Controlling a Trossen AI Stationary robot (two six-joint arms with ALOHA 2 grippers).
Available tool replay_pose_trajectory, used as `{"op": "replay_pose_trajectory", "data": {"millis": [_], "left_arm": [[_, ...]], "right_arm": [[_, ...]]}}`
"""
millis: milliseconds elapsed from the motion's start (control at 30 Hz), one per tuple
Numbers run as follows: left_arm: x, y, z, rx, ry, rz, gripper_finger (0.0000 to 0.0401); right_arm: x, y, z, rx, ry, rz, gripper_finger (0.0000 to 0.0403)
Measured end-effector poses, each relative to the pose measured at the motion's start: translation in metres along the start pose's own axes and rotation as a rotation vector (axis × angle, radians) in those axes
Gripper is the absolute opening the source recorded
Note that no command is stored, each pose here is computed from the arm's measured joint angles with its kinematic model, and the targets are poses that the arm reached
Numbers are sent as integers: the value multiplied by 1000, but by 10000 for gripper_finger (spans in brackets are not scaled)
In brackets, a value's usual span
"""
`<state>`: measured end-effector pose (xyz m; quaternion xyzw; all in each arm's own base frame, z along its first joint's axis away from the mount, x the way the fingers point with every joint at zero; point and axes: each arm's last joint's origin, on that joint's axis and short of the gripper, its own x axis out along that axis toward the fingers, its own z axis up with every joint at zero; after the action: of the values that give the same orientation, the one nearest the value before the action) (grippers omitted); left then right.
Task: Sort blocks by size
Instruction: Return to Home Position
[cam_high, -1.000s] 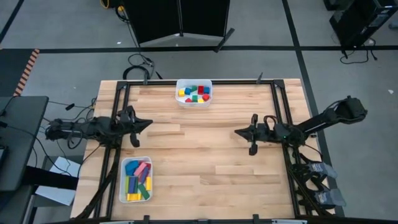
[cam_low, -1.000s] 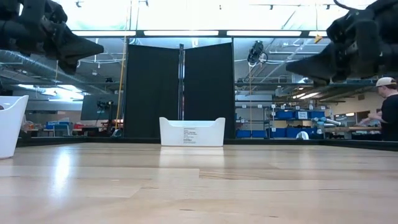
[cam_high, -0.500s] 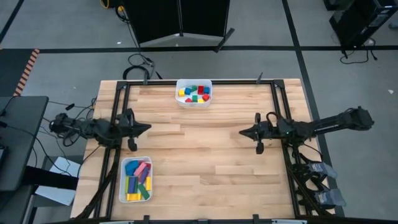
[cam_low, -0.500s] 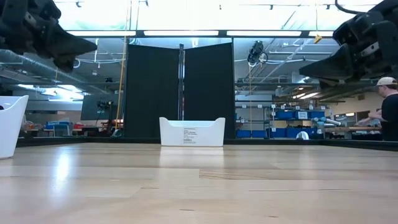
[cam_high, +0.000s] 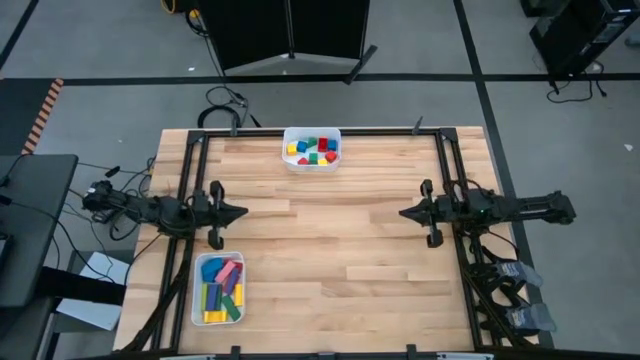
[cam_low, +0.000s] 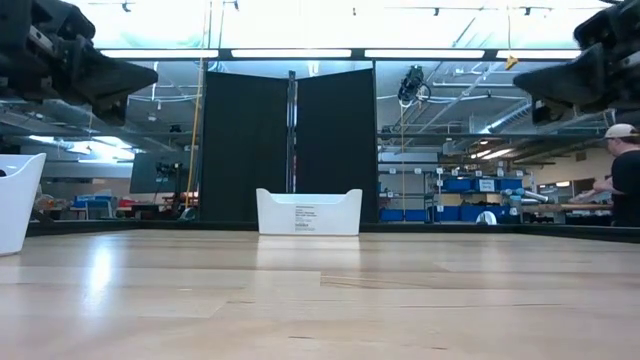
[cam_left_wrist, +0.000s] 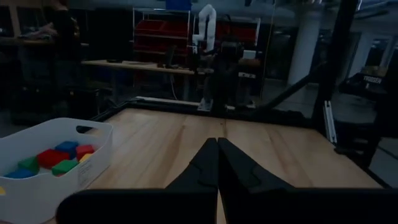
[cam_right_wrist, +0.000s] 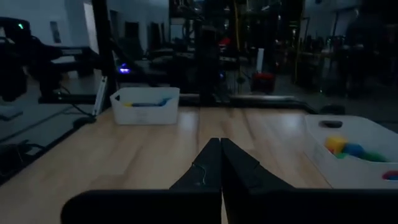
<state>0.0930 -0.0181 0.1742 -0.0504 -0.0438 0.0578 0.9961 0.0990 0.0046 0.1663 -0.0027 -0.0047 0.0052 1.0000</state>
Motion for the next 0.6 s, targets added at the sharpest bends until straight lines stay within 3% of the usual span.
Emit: {"op": "replay_pose_trajectory", "data": {"millis": [333,600], "left_arm": [[0,-1,6,-17,-60,-38,5],[0,-2,6,59,-62,-64,5]], "right_arm": [[-2,-1,1,-23,-12,9,7],[-2,-1,1,32,-10,14,15]]}}
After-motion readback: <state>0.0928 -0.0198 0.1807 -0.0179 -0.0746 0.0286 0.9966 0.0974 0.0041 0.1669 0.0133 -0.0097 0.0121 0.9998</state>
